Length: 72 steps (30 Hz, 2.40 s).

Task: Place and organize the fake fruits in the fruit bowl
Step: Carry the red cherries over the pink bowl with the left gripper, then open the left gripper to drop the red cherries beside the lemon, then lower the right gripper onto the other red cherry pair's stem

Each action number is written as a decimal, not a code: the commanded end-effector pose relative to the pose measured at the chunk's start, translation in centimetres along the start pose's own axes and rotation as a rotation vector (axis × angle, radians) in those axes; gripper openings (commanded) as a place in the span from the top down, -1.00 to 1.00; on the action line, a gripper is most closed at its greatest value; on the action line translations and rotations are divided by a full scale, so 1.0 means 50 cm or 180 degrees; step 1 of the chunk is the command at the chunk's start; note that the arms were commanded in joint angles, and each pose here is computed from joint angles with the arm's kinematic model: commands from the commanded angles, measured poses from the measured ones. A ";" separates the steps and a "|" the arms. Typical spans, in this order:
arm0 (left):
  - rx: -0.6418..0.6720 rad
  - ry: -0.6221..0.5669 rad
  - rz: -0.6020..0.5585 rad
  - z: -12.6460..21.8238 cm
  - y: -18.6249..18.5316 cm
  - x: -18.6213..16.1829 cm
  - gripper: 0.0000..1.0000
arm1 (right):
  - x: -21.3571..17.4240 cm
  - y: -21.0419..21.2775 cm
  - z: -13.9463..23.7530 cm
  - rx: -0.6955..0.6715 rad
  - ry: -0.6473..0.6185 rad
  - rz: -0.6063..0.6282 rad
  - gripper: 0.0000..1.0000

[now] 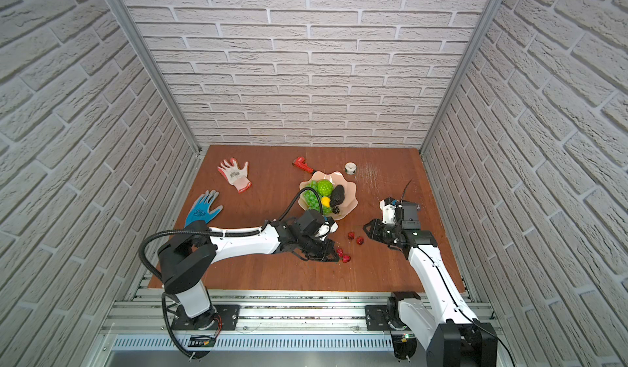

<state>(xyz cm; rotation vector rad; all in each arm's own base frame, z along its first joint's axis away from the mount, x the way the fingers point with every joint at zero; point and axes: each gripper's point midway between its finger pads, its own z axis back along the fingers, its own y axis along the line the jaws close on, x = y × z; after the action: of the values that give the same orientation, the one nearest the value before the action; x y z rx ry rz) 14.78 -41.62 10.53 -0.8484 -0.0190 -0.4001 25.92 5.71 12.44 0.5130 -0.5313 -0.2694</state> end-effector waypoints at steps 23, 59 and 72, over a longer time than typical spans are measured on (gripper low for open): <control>0.0244 -0.0212 -0.0256 0.085 0.060 0.323 0.95 | 0.131 0.047 -0.010 0.0128 -0.0206 0.0127 0.33; 0.0538 -0.0714 -0.0516 0.203 0.049 0.363 -0.19 | 0.090 0.044 0.015 -0.0058 -0.0059 0.0127 0.19; 0.0773 -0.1295 -0.0157 0.314 0.106 0.267 -0.31 | 0.006 0.002 -0.095 -0.0334 0.0245 0.0247 -0.09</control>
<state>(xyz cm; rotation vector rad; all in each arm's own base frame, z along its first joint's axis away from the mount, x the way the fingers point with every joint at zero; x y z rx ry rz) 30.06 -32.18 18.26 -0.6645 -0.3713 -0.3152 27.20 7.29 9.30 0.4201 -0.4027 -0.2278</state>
